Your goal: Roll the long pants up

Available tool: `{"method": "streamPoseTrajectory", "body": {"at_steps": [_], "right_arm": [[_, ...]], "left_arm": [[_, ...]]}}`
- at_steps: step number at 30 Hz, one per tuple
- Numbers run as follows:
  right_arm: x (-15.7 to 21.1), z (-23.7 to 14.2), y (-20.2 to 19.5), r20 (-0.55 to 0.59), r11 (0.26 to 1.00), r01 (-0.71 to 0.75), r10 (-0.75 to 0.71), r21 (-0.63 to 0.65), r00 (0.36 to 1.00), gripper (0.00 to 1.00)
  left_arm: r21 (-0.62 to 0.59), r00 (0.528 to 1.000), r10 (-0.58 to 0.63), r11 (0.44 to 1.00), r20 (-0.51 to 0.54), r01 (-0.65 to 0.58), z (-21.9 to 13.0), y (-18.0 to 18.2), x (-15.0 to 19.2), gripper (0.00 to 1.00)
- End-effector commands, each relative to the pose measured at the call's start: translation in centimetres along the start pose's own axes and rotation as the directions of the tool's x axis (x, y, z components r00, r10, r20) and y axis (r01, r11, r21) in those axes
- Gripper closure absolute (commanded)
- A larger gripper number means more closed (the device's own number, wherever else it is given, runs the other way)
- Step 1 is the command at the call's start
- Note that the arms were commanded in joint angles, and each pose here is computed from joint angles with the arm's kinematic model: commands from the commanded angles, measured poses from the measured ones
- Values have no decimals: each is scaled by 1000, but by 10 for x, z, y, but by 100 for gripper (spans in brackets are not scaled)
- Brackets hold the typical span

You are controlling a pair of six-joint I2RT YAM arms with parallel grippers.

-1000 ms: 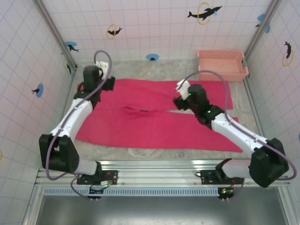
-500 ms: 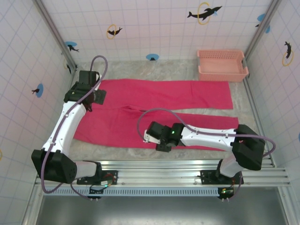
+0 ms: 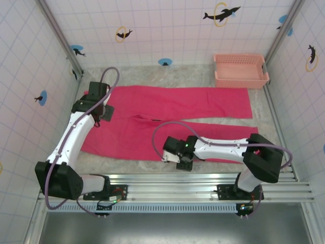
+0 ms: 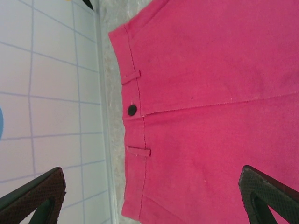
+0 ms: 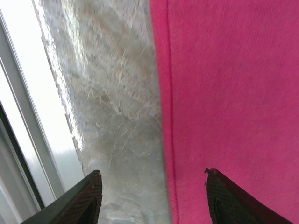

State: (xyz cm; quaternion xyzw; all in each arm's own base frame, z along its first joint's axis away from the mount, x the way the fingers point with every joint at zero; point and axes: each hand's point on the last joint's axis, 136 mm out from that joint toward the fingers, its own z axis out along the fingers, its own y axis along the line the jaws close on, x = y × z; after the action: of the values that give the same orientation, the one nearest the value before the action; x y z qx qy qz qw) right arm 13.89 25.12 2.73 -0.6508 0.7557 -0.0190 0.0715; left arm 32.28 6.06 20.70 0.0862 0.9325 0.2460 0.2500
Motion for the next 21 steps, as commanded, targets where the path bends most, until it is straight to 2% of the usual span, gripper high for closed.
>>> {"method": "streamPoseTrajectory", "body": {"at_steps": [1,4,6,7,11,14,17,21], "right_arm": [[3,8,-7,-55,999,-51,51,8,997,43],[2,13,-9,-78,998,-56,57,15,995,45],[2,16,-11,-98,998,-68,70,17,993,49],[2,18,-12,-108,997,-71,72,16,992,54],[5,21,-19,-127,994,-103,106,24,986,84],[4,10,-27,-101,995,-92,96,46,990,98],[-4,-18,-40,-62,997,-43,47,72,997,100],[-16,-57,-63,9,995,-95,95,20,995,100]], "left_arm": [[-25,1000,20,999,-23,-20,-8,3,16,3],[-8,999,41,999,-33,-42,-8,-3,21,3],[3,998,51,999,-32,-51,-9,-8,22,3],[8,998,58,998,-33,-58,-8,-11,22,2],[29,995,91,996,-43,-89,-8,-20,21,2],[29,986,158,987,-48,-157,-9,-27,19,2],[19,969,241,971,-50,-240,-8,-35,19,2],[52,915,403,914,-11,-402,-8,-64,17,3]]}}
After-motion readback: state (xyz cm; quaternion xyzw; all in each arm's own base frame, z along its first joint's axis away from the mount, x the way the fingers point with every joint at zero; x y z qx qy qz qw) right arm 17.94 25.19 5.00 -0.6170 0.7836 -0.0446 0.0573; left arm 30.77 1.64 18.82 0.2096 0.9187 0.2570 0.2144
